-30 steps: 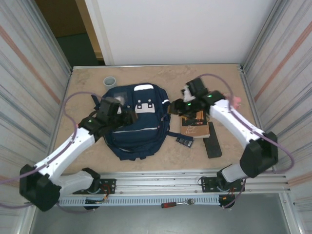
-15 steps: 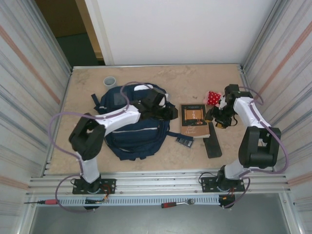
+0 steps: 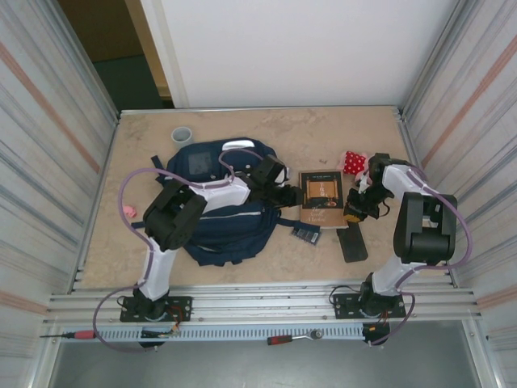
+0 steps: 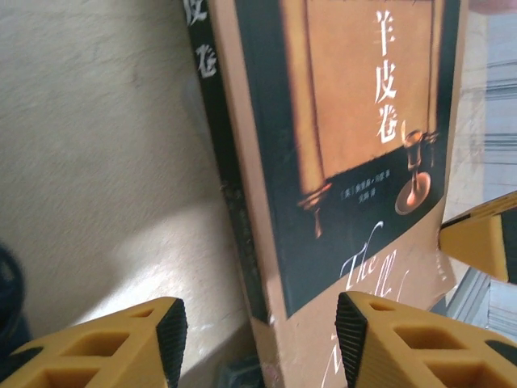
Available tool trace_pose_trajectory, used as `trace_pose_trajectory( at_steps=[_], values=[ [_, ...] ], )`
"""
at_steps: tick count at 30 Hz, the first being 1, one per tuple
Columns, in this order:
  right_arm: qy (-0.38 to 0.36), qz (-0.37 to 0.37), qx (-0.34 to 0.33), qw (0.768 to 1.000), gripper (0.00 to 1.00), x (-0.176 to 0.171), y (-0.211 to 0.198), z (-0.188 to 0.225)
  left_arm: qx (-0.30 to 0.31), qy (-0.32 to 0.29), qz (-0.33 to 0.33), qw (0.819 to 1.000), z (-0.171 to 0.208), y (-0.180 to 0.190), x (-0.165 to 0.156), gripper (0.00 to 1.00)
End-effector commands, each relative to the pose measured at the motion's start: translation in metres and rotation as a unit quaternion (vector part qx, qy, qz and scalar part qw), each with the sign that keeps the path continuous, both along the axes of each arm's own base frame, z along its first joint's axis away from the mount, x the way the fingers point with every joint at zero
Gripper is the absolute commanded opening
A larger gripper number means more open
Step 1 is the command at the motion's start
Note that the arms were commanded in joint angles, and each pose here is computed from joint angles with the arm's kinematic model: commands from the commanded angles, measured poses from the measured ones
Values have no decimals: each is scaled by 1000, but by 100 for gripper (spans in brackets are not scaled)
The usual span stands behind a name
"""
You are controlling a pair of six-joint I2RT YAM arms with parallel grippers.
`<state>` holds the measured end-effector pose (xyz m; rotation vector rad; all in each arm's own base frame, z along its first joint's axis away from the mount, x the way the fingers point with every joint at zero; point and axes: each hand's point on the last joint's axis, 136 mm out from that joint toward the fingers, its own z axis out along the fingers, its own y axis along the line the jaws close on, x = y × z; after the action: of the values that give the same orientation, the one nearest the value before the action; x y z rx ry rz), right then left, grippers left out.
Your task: Pack books, pencil case, and school supplies into a backpack
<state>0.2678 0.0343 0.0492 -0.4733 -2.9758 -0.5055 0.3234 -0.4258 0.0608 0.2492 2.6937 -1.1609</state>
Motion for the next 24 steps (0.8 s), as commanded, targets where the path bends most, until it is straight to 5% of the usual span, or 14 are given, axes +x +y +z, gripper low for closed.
trace_pose_trajectory(
  at_steps=[1, 8, 18, 24],
  values=[
    [8, 4, -18, 1000, 8, 0, -7, -10, -17, 23, -2, 1000, -11, -13, 4, 54],
    [4, -1, -4, 1000, 9, 1, -2, -6, -54, 37, -15, 998, -7, -34, 3, 49],
    [-11, 0, 16, 1000, 9, 5, 7, 8, -119, -29, -19, 992, 73, -39, 0, 43],
    [-10, 2, 21, 1000, 9, 6, 9, 6, -115, -24, -27, 993, 71, -48, -2, 42]
  ],
)
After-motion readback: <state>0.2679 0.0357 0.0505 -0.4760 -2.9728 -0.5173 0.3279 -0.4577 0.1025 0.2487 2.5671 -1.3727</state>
